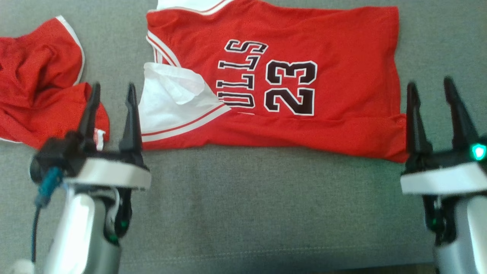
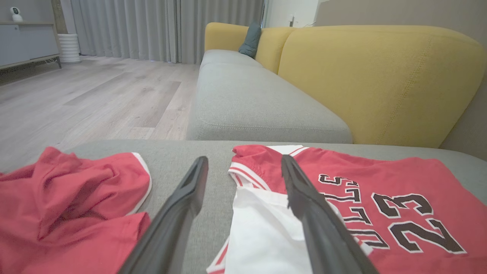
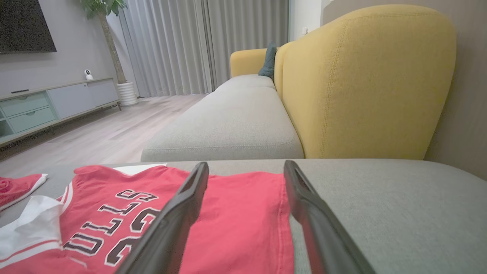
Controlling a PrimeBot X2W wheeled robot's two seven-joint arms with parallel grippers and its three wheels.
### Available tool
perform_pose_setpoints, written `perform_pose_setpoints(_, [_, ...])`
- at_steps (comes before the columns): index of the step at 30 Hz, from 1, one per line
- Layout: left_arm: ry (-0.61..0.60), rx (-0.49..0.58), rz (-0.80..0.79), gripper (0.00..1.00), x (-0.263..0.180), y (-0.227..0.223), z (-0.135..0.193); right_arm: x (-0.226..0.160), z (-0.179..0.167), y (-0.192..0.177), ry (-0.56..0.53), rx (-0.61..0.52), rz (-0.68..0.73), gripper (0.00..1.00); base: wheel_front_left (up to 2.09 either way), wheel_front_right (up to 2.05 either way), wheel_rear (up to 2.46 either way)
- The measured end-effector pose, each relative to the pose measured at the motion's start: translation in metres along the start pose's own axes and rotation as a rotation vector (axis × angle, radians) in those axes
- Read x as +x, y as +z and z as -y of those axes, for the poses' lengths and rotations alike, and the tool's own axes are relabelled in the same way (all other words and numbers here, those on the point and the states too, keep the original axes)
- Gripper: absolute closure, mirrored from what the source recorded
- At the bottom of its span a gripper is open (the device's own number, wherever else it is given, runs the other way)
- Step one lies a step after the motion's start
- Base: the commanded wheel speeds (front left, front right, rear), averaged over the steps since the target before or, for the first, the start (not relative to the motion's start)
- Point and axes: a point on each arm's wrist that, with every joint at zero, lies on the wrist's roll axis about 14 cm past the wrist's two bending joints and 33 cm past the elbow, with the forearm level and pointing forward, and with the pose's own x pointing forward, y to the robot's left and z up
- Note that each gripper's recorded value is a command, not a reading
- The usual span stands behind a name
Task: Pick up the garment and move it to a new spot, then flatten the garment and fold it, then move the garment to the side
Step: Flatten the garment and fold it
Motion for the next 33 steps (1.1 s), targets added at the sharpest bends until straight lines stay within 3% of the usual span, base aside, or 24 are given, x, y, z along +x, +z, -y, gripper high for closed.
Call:
perform_pose_setpoints(11, [0.048, 0.007, -0.050, 0.00, -0.038, -0.011, -0.005, -0.032, -0.011, -0.009, -0.004, 0.026, -0.058, 0.00, 0.00, 0.00, 0.00])
perform_pose_setpoints(24, [0.033, 0.011, -0.081, 0.00, -0.041, -0.016, -0.001, -0.035, -0.009, -0.018, -0.016, 0.051, -0.098, 0.00, 0.00, 0.00, 0.00])
perform_pose_setpoints(33, [-0.011, -0.047, -0.373, 0.00, -0.048, -0.085, 0.007, -0.051, 0.005, -0.091, -0.067, 0.102, -0.407, 0.00, 0.00, 0.00, 0.00])
